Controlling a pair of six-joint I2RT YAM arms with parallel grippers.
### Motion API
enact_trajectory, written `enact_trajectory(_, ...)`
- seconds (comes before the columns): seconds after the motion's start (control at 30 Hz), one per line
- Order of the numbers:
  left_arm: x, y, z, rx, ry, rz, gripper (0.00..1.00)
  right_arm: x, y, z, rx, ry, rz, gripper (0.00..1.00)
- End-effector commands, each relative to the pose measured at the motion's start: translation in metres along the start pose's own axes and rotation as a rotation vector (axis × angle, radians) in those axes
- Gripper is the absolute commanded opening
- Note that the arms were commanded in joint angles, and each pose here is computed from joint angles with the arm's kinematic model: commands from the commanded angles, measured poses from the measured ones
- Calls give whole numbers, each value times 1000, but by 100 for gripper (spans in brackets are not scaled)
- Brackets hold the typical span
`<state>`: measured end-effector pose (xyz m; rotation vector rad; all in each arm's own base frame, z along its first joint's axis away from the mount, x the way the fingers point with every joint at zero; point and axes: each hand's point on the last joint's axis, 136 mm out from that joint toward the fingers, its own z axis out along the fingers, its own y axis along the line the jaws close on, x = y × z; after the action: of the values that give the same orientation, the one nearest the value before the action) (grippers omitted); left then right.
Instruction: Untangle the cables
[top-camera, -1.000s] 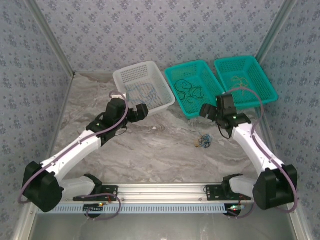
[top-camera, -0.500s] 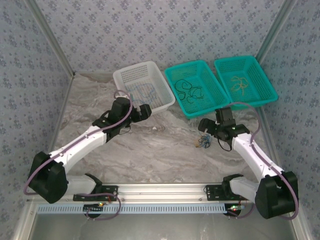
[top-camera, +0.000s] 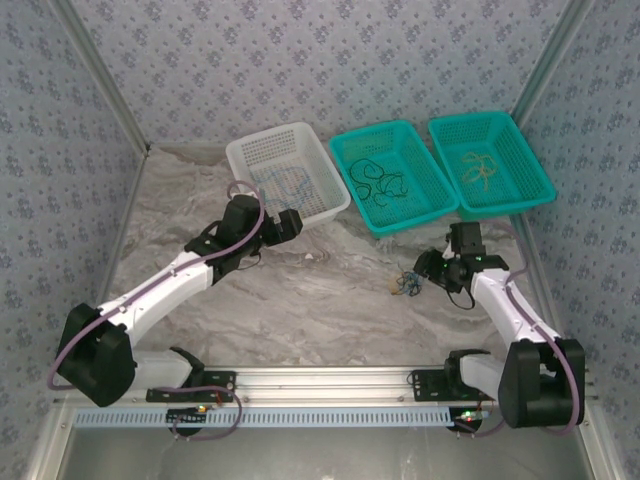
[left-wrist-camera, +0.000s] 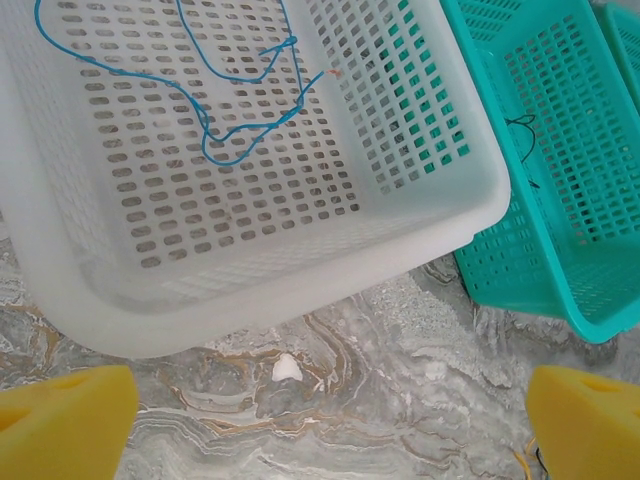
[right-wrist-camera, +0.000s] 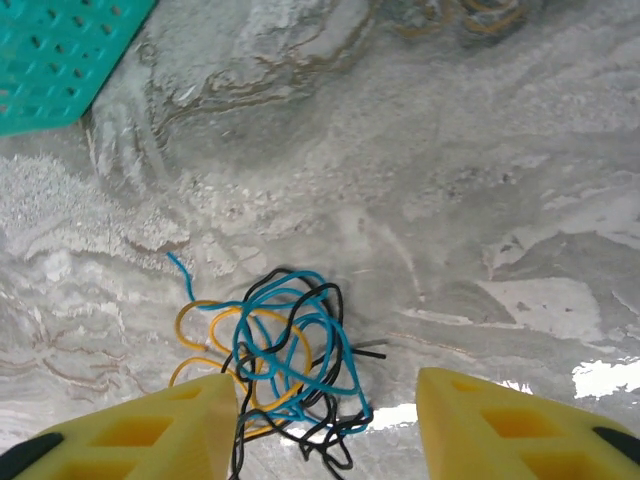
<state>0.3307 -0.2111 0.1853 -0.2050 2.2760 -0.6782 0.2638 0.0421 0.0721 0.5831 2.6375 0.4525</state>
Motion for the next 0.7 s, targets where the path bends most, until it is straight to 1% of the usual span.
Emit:
enact_trajectory(0.0, -15, -15, -11, 54, -32, 28, 99, 6, 7, 5, -103, 47, 11, 49)
enact_trajectory(0.1, -15, -19, -12, 82, -36, 28, 99, 3, 16, 5, -155, 31, -29, 47)
enact_trajectory(0.33, -9, -33, -10, 152, 2, 54, 99, 3, 16, 8, -167, 24, -66, 46)
enact_trajectory(0.67, -7, -37, -2, 158, 35, 60, 99, 3, 13, 16, -152, 49, -72, 46)
